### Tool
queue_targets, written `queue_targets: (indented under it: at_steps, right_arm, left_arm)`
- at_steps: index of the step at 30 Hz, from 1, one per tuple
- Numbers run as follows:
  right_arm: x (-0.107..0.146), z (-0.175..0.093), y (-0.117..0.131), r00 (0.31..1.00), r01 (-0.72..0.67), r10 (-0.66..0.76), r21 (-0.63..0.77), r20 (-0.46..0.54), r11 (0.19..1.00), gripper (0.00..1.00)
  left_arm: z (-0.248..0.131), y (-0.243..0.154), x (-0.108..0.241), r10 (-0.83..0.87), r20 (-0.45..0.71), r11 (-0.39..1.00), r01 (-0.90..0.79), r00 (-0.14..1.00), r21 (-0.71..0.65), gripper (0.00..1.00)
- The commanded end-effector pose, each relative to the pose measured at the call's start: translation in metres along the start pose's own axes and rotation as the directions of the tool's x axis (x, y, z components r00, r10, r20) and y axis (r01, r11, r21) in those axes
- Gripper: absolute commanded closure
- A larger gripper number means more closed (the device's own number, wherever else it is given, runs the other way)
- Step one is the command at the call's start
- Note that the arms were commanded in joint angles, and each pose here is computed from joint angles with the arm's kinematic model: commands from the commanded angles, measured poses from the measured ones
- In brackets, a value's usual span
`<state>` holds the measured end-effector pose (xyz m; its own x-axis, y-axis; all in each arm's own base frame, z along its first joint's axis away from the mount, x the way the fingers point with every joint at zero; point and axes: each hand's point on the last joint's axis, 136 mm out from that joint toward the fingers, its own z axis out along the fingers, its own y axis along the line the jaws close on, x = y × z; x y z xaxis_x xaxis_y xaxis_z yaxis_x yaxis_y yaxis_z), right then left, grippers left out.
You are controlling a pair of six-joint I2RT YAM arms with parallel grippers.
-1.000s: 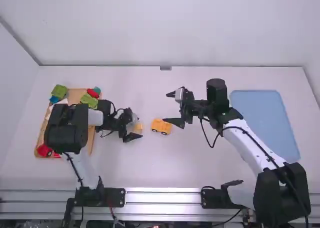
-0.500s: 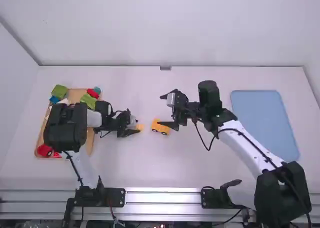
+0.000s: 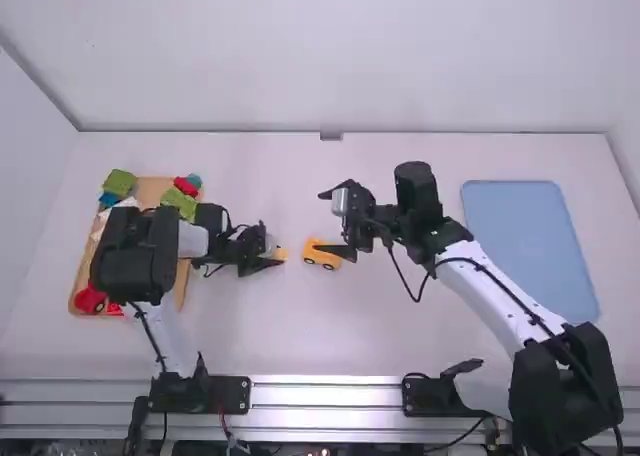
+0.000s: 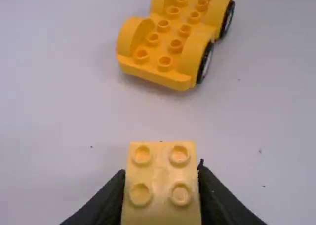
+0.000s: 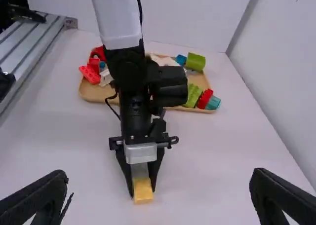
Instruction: Assemble lego blocks to make yellow taxi
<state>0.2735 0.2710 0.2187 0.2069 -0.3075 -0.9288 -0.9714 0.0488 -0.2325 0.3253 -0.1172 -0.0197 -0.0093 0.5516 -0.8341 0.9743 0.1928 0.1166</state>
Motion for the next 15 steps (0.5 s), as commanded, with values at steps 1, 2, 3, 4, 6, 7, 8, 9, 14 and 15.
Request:
queue_targets:
  at_steps: [1, 2, 3, 4, 6, 7, 8, 9, 14, 15]
  right_arm:
    - [0.005, 0.001, 0.001, 1.000, -0.017, 0.017, -0.005, -0.006, 1.000, 0.02]
    - [0.005, 0.001, 0.001, 1.000, -0.017, 0.017, -0.005, -0.005, 1.000, 0.02]
    - [0.005, 0.001, 0.001, 1.000, -0.018, 0.018, -0.005, -0.006, 1.000, 0.02]
    - [0.006, 0.001, 0.002, 1.000, -0.023, 0.023, -0.007, -0.008, 1.000, 0.02]
    - [0.007, 0.001, 0.003, 1.000, -0.024, 0.024, -0.010, -0.013, 1.000, 0.02]
    - [0.014, 0.000, 0.000, 0.999, -0.010, 0.011, 0.011, -0.043, 1.000, 0.02]
    - [0.019, -0.001, -0.002, 0.998, -0.020, 0.022, 0.028, -0.066, 0.999, 0.02]
    - [0.024, -0.002, -0.006, 0.995, -0.029, 0.033, 0.048, -0.090, 0.998, 0.02]
    - [0.050, -0.011, -0.004, 0.974, -0.139, 0.151, 0.080, -0.170, 0.987, 0.02]
    - [0.060, -0.013, 0.003, 0.962, -0.191, 0.202, 0.078, -0.182, 0.979, 0.02]
  left_arm:
    - [0.007, -0.014, 0.008, -0.003, -0.031, 0.999, 0.004, 1.000, 0.032, 0.69]
    - [0.007, -0.015, 0.008, -0.004, -0.034, 0.999, 0.005, 0.999, 0.034, 0.73]
    - [0.006, -0.014, 0.010, -0.005, -0.045, 1.000, 0.007, 0.999, 0.029, 0.78]
    - [0.005, -0.012, 0.012, -0.005, -0.050, 1.000, 0.006, 0.999, 0.020, 0.79]
    - [0.004, -0.009, 0.012, -0.003, -0.050, 1.000, 0.004, 0.999, 0.012, 0.80]
    - [-0.002, -0.003, 0.010, -0.003, -0.040, 1.000, 0.003, 0.999, -0.005, 0.82]
    - [-0.005, -0.002, 0.007, -0.008, -0.033, 1.000, 0.008, 0.999, -0.010, 0.89]
    - [-0.008, -0.001, 0.005, -0.011, -0.025, 1.000, 0.011, 1.000, -0.013, 0.92]
    - [-0.027, 0.011, -0.029, -0.001, 0.072, 1.000, 0.003, 0.997, -0.022, 0.96]
    - [-0.030, 0.013, -0.043, 0.018, 0.109, 1.000, -0.016, 0.994, -0.019, 0.97]
